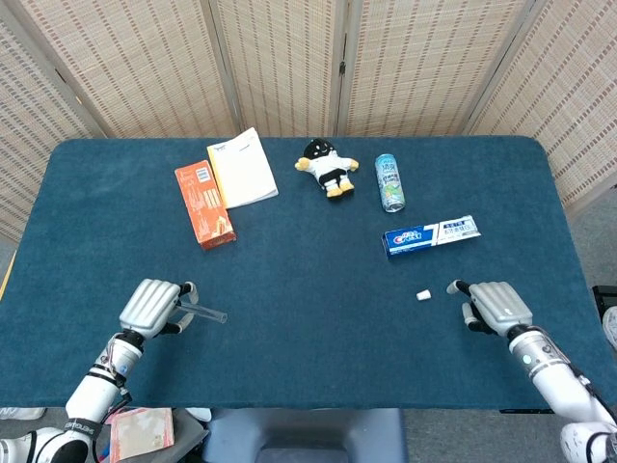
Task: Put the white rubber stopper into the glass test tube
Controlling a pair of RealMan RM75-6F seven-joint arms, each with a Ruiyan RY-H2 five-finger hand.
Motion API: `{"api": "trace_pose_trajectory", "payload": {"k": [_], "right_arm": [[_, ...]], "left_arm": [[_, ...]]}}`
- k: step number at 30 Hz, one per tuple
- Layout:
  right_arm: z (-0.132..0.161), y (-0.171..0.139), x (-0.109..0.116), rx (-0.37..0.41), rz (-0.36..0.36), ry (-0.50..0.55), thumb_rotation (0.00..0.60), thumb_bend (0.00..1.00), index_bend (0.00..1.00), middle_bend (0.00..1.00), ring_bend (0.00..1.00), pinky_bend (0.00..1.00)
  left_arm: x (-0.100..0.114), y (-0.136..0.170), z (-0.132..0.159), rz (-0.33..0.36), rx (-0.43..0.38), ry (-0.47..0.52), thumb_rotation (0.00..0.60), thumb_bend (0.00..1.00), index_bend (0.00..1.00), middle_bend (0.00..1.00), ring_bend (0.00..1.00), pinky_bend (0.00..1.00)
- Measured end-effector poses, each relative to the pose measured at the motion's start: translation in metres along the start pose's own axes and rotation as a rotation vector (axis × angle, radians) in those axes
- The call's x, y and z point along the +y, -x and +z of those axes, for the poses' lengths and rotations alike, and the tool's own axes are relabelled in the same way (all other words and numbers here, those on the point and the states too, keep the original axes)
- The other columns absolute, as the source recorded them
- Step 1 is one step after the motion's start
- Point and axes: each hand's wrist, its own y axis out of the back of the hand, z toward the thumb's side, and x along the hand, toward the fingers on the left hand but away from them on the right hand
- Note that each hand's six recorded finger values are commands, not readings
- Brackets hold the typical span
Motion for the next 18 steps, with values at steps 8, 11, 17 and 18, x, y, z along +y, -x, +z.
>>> {"api": "trace_pose_trajectory", "payload": {"k": [8,11,17,18], "right_arm": [[0.001,0.031,-0.015,-0.018,0.072,-0.003,0.600,0.71,0.26,0.95,0.97,0.92],[0.002,0.039,-0.021,-0.020,0.092,-0.010,0.600,0.71,0.26,0.95,0.98,0.92],[0.004,0.049,-0.028,-0.019,0.112,-0.018,0.600,0.72,0.26,0.96,0.98,0.93],[0.004,0.050,-0.029,-0.020,0.114,-0.019,0.600,0.72,0.26,0.96,0.98,0.93]], "left_arm": [[-0.003,0.003,0.000,-0.007,0.002,-0.003,0.600,0.36,0.56,1.00,1.00,1.00],[-0.004,0.003,-0.001,-0.010,0.003,-0.005,0.600,0.36,0.55,1.00,1.00,1.00],[-0.006,0.004,0.000,-0.015,0.002,-0.004,0.600,0.36,0.55,1.00,1.00,1.00],[-0.006,0.004,0.001,-0.016,0.001,-0.004,0.600,0.36,0.55,1.00,1.00,1.00]]}}
